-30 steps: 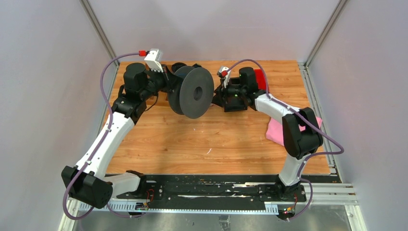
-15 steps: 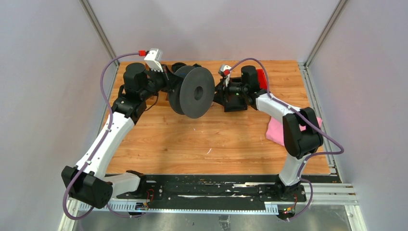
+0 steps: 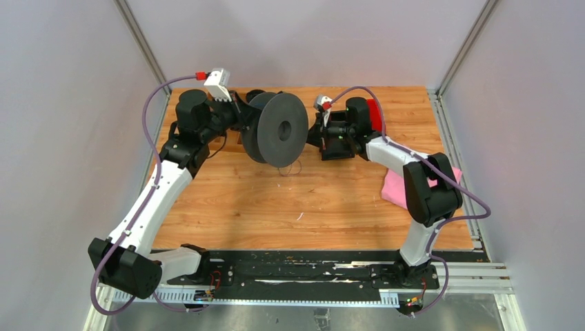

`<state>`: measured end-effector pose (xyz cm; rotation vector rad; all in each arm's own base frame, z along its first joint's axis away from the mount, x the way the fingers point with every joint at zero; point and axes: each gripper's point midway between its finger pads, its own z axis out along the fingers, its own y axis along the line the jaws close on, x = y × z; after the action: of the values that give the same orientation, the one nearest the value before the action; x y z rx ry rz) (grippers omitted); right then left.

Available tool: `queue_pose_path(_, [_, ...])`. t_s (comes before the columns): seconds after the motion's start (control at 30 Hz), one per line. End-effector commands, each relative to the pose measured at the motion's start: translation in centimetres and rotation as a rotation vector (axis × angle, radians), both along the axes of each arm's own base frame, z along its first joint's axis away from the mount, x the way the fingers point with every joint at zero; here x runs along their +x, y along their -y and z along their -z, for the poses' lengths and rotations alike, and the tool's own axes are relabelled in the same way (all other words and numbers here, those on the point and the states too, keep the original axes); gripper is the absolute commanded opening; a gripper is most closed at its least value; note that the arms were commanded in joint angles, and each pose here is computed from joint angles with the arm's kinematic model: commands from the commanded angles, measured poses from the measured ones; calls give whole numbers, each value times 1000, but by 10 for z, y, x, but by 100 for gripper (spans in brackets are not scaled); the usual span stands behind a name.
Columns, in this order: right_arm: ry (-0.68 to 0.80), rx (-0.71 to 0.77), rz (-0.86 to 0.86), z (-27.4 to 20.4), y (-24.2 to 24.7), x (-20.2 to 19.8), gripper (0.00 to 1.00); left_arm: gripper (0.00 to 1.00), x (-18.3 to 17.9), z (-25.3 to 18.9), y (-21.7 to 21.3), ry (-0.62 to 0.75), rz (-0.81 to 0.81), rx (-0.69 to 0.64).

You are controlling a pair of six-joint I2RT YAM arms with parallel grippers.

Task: Wrap the cables
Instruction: Wrap the cable around the cable reel.

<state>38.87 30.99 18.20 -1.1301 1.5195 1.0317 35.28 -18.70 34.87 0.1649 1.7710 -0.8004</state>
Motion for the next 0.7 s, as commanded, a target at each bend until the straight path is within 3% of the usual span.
queue_pose_path(0.0, [-34,58,-17,-8,-4,-18,1,0,8,-39,-12,69,-69,-90])
queue_pose_path(0.47, [-337,79,-91,14,-48,-92,3,0,33,3,-59,-69,-363,-29])
queue_pose_path(0.67, [-373,63,-152,18,-70,-122,2,0,40,7,-75,-75,-445,-15])
